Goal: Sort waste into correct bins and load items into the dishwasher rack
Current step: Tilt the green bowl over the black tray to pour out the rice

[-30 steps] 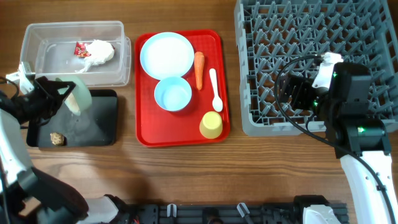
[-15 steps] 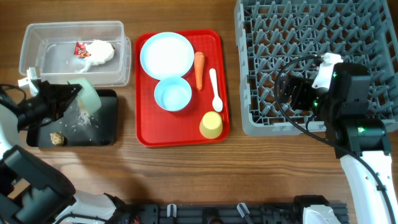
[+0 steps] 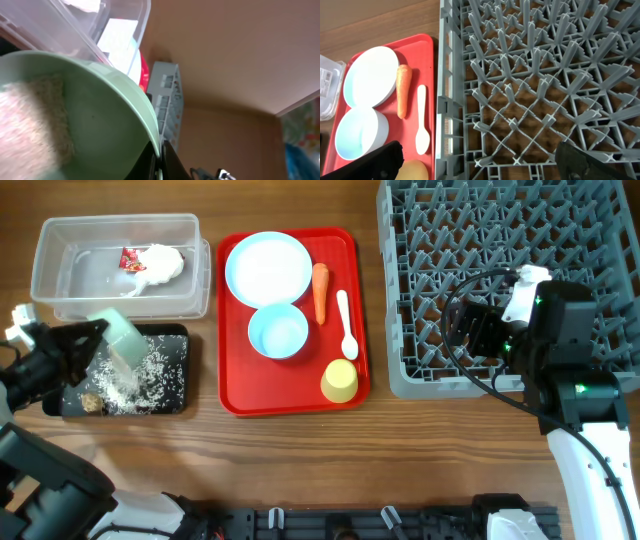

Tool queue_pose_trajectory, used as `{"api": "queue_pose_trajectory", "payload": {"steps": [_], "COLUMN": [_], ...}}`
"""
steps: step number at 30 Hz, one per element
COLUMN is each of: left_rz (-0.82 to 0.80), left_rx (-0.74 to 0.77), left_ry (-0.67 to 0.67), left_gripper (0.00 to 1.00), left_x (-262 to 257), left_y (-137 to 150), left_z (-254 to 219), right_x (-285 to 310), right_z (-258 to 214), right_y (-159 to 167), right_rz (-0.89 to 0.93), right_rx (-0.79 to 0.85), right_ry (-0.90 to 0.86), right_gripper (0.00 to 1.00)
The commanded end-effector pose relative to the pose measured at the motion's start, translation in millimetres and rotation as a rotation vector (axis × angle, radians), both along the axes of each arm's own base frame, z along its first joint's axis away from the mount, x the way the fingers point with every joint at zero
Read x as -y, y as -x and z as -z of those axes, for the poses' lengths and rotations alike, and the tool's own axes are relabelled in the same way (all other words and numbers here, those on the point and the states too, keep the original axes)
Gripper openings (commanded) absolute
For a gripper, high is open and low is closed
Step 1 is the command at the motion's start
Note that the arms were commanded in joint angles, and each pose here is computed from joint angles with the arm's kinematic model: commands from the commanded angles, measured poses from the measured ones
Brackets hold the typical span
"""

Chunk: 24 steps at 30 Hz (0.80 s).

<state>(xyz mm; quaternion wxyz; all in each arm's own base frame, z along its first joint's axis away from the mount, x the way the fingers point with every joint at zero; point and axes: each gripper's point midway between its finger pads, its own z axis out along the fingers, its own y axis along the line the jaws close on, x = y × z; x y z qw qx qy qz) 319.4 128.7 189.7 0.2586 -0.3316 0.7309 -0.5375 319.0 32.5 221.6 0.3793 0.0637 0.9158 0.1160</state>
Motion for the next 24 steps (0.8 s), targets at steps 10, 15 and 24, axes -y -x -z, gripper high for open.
{"api": "queue_pose_trajectory", "payload": {"steps": [10,15,24], "left_rz": [-0.067,-0.07,-0.065], "left_rx": [0.175,0.211,0.232], "left_ry": [0.109,0.146,0.115], "left_gripper": [0.04,0.04,0.04], "left_x": [-19.5,-19.2,-22.5], "left_y": [1.9,1.4,-0.9], "left_z": [-37.2,-45.9,-44.7], "right_x": [-0.8,-0.9,-0.9], "right_z": [-4.4,-4.3,-4.4], "right_y": [-3.2,-3.1,-3.1], "right_rz": [0.004,0.004,0.004], "right_rx": [0.005,0.005,0.005], "right_ry": [-0.01,-0.011,-0.011], "right_gripper": [0.99,1.0,1.0]}}
